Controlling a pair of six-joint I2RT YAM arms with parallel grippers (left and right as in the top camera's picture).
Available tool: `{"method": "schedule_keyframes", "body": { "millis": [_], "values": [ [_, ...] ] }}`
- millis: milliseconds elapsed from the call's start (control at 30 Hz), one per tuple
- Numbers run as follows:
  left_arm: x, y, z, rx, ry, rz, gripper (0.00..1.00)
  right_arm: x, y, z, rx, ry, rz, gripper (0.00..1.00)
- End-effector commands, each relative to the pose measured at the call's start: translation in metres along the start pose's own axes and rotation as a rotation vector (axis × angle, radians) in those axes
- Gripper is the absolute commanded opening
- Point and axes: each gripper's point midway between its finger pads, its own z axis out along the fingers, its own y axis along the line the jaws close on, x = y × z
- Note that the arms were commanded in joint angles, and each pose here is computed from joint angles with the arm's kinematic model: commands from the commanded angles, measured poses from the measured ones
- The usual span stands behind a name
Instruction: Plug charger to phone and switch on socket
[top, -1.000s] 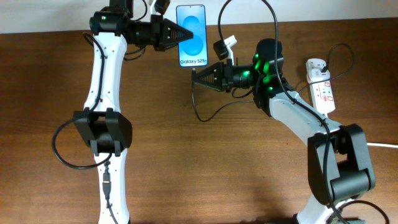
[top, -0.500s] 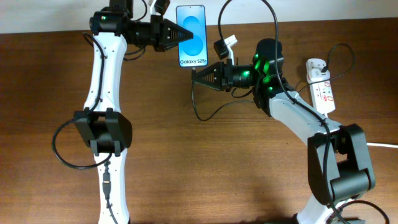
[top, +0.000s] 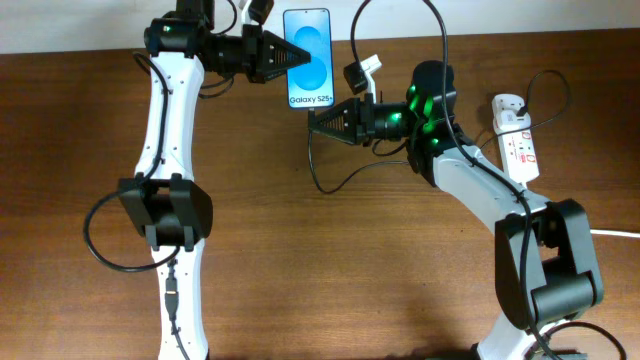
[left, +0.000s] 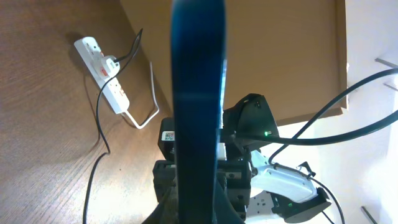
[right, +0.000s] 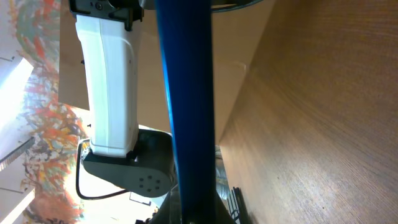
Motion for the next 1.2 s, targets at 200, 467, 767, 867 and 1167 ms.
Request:
{"method": "schedule_keyframes", "body": {
  "millis": [200, 467, 767, 867, 1167],
  "values": [
    [0.003, -0.033, 0.005, 0.051, 0.014, 0.090, 0.00, -0.015, 0.027, -0.009, -0.025, -0.002, -0.054, 0.04],
    [0.006, -0.034, 0.010, 0.054, 0.023, 0.081, 0.00, -0.027, 0.024, -0.024, -0.010, -0.047, -0.061, 0.08],
    [0.007, -0.034, 0.012, 0.056, 0.026, 0.074, 0.00, -0.037, 0.022, -0.019, 0.013, -0.110, -0.062, 0.07],
    [0.010, -0.034, 0.012, 0.055, 0.028, 0.029, 0.00, -0.044, 0.020, -0.015, 0.031, -0.157, -0.061, 0.04],
    [0.014, -0.022, 0.012, -0.013, 0.029, -0.027, 0.00, -0.046, 0.019, -0.018, 0.035, -0.164, -0.077, 0.47]
  ]
}}
